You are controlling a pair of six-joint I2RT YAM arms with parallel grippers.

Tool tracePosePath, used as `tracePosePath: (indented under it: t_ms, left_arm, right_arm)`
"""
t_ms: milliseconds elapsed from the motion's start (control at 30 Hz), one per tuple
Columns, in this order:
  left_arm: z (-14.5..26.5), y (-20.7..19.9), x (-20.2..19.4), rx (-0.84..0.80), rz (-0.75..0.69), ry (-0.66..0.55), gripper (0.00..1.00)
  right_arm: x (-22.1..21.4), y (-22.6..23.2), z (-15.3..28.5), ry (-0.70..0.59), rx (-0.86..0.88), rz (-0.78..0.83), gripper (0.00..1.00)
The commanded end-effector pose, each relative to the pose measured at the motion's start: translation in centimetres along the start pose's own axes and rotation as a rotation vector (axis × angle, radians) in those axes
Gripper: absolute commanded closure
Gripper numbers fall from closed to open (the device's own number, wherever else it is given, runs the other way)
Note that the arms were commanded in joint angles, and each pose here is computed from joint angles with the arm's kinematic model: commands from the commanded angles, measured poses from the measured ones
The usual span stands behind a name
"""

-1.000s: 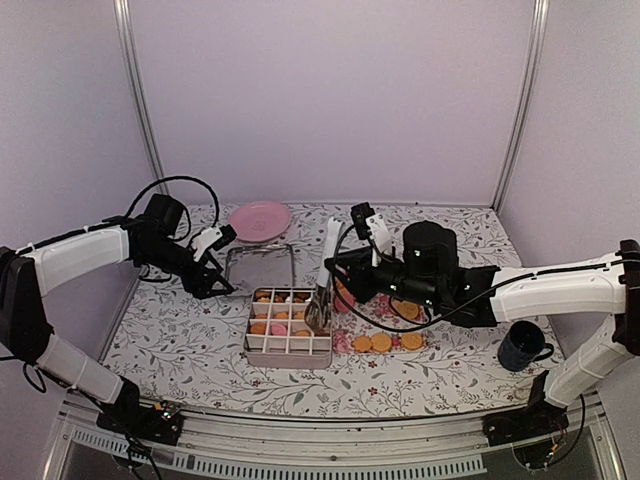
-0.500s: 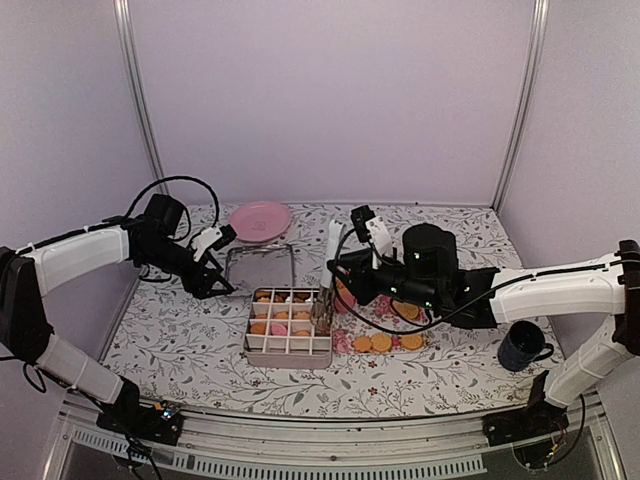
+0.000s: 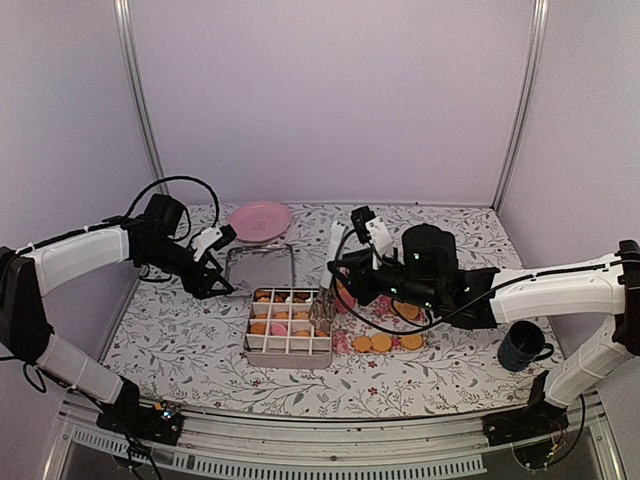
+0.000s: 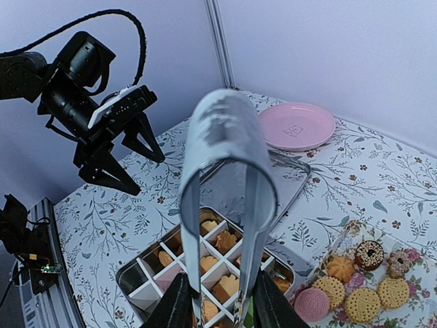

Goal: Pack the cookies
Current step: Place the fake cookies in the empty pocket of the box, then pick up the fake cookies from the plate.

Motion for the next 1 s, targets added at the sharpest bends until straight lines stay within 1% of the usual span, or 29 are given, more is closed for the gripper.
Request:
tracePosePath:
  t_ms: [0,200,367,500,600,767,967]
  left_arm:
    - [0.8,-0.1,0.4,0.001,-0.012,-0.027,0.25]
    - [0.7,0.0,0.2,0.002,-0.01,-0.024,0.25]
    - [0.7,0.0,0.1,0.004,-0.013,-0.02,0.25]
    - [0.8,-0.1,0.2,0.002,-0.017,-0.024,0.25]
    - [0.8,-0.1,0.3,0.001,-0.015,-0.025,0.25]
    - [0.8,-0.1,0.2,-0.002,-0.011,-0.025,0.24]
    - [0.8,0.0,0.4,0.004,-0.011,-0.02,0.24]
  right_arm:
    - [2.0,-0.1,0.7,-0.068,-0.021,0.015,0.7]
    - [2.5,-0.3,1.1,-0.077,-0.045,0.018,0.72]
    - [3.3,-1.6,3.3,-0.088,-0.11,0.03,0.72]
    - [2.7,-3.2,5.5,-0.066,-0.161,0.028,0.7]
    - [1.8,-3.5,6.5,-0.034,-0.17,0.032,0.66]
    - [-0.2,-3.2,6.4,0.026,-0.126,0.024,0.63]
    - [-1.9,-2.9,5.3,0.065,-0.093,0.011,0.62]
Point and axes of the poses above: each gripper's point midway between its finger pads, its own z axis back along the fingers, its own y axis along the line the jaws close on, x = y × z, the point moved 8 cm from there along z, back along the fingers, and after that the axes turned 12 degrees about z, right-handed, at the moved point
